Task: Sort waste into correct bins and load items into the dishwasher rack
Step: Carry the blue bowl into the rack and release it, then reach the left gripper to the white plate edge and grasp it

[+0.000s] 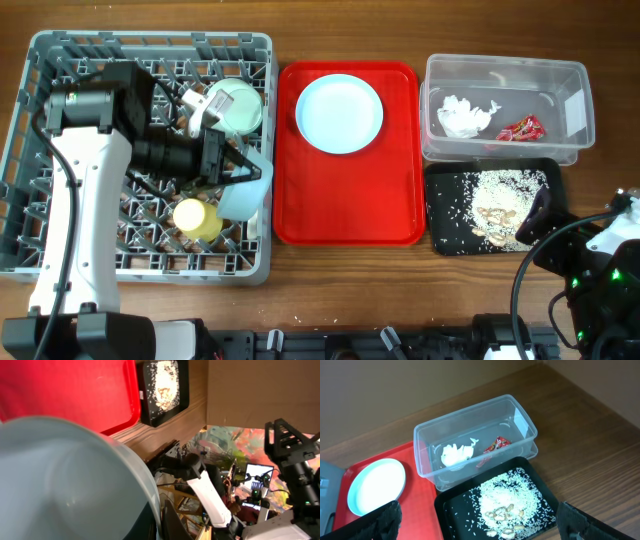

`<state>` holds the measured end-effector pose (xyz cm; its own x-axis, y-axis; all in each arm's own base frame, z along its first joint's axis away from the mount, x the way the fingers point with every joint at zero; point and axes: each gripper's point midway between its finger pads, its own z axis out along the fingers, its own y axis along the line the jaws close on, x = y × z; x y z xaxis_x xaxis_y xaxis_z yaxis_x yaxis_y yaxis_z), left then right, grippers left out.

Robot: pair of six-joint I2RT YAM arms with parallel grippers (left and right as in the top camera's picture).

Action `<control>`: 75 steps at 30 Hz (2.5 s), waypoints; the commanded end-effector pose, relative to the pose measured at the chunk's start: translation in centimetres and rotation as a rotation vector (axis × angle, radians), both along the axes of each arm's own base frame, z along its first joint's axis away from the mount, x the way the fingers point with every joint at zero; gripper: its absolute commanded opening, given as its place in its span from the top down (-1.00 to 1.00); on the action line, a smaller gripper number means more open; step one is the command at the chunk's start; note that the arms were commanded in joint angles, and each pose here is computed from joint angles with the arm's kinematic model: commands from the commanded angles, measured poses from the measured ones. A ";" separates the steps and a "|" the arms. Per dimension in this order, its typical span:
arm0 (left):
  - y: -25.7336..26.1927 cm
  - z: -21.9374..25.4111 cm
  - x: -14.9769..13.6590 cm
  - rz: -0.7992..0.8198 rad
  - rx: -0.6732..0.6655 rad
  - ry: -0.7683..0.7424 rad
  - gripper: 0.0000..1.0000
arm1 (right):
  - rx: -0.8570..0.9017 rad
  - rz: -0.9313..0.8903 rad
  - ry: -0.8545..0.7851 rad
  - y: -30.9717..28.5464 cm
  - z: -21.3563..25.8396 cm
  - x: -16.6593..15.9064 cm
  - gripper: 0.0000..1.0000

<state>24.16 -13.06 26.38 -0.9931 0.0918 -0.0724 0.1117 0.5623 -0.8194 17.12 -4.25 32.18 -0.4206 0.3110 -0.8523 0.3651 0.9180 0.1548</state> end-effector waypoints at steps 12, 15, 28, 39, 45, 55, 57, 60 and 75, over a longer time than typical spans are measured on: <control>3.6 -4.1 3.5 0.160 -0.198 -0.096 0.92 | -0.003 0.008 0.000 0.1 0.0 0.0 -0.99; 4.1 -6.4 5.7 0.202 -0.202 -0.028 0.92 | -0.003 0.009 0.000 0.1 0.0 0.0 -0.99; 13.8 -12.3 8.8 0.491 -0.197 0.090 -1.00 | -0.003 0.009 0.000 0.1 0.0 0.0 -0.99; 19.0 -0.1 8.5 0.689 -0.020 0.083 -0.99 | -0.003 0.008 0.000 0.1 0.0 0.0 -0.99; 11.1 3.5 7.6 0.499 0.049 -0.063 -1.00 | -0.003 0.008 0.000 0.1 0.0 0.0 -0.99; -8.9 -2.8 14.8 0.219 0.348 -0.316 0.06 | -0.003 0.008 0.000 0.1 0.0 0.0 -1.00; -12.0 -5.7 16.1 0.235 0.486 -0.401 0.10 | -0.003 0.009 0.000 0.1 0.0 0.0 -1.00; -17.5 -9.8 16.8 0.184 0.560 -0.498 0.09 | -0.003 0.008 0.000 0.1 0.0 0.0 -0.99; -20.8 -27.3 17.4 0.075 0.738 -0.409 0.16 | -0.003 0.008 0.000 0.1 0.0 0.0 -0.99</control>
<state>41.14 -35.52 1.41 -0.8977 0.2003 -0.3925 0.3019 0.9283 -0.2169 17.12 -4.25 32.15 -0.4215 0.3110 -0.8518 0.3653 0.9180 0.1544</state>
